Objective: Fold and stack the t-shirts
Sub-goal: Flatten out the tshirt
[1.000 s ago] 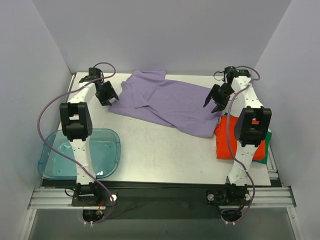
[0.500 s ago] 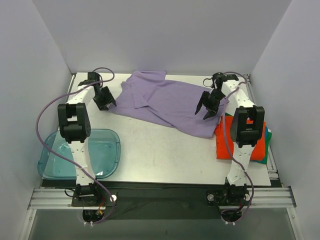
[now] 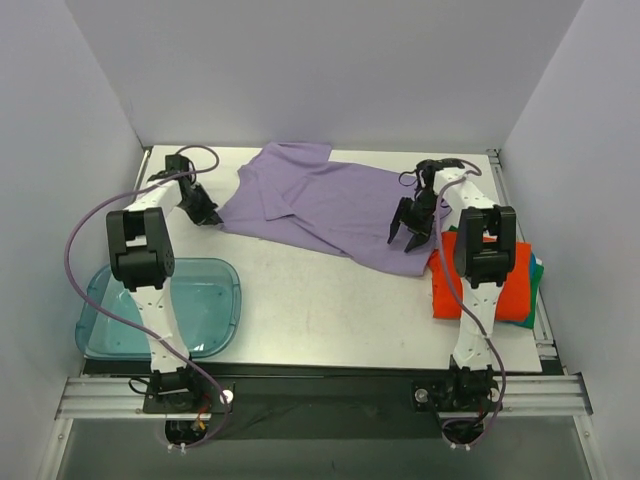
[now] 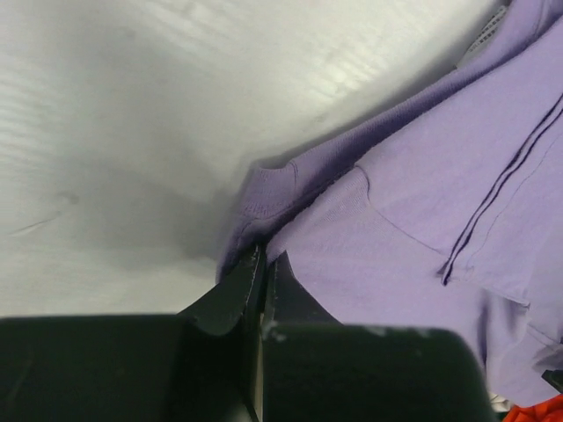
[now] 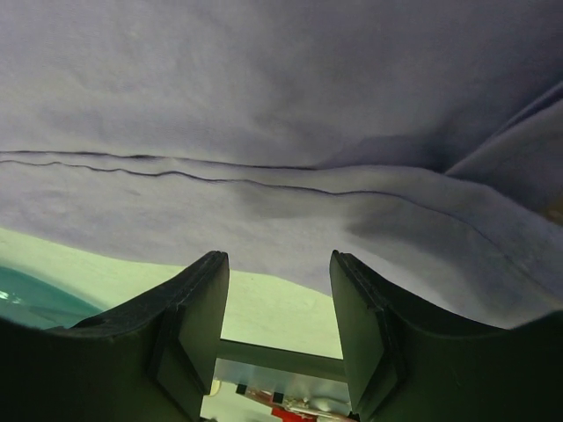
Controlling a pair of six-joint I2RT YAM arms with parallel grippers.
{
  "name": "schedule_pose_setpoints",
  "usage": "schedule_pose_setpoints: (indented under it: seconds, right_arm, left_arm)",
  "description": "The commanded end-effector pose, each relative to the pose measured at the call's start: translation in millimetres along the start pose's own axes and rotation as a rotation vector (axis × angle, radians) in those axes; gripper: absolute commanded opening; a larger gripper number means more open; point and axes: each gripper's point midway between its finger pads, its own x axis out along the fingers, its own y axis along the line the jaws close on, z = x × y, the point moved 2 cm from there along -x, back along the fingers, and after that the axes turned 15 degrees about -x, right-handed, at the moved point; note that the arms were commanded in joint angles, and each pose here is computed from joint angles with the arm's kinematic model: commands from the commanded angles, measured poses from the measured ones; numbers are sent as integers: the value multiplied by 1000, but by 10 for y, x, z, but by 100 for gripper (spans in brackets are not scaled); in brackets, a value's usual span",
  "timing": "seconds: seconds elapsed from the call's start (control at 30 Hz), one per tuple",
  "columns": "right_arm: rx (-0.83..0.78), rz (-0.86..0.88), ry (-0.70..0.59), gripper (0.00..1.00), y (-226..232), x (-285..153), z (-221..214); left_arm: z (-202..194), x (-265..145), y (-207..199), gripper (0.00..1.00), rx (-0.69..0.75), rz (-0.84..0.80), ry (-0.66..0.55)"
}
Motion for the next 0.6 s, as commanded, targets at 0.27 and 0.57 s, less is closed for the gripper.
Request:
schedule_pose_setpoints:
  seconds: [0.27,0.57]
  right_arm:
    - [-50,-69,40,50,-34,-90,-306]
    - [-28,-80,47,50,-109,-99,-451]
  left_arm:
    - [524,-586,482,0,-12,74,-169]
    - [583,-604,590,0,7,99,-162]
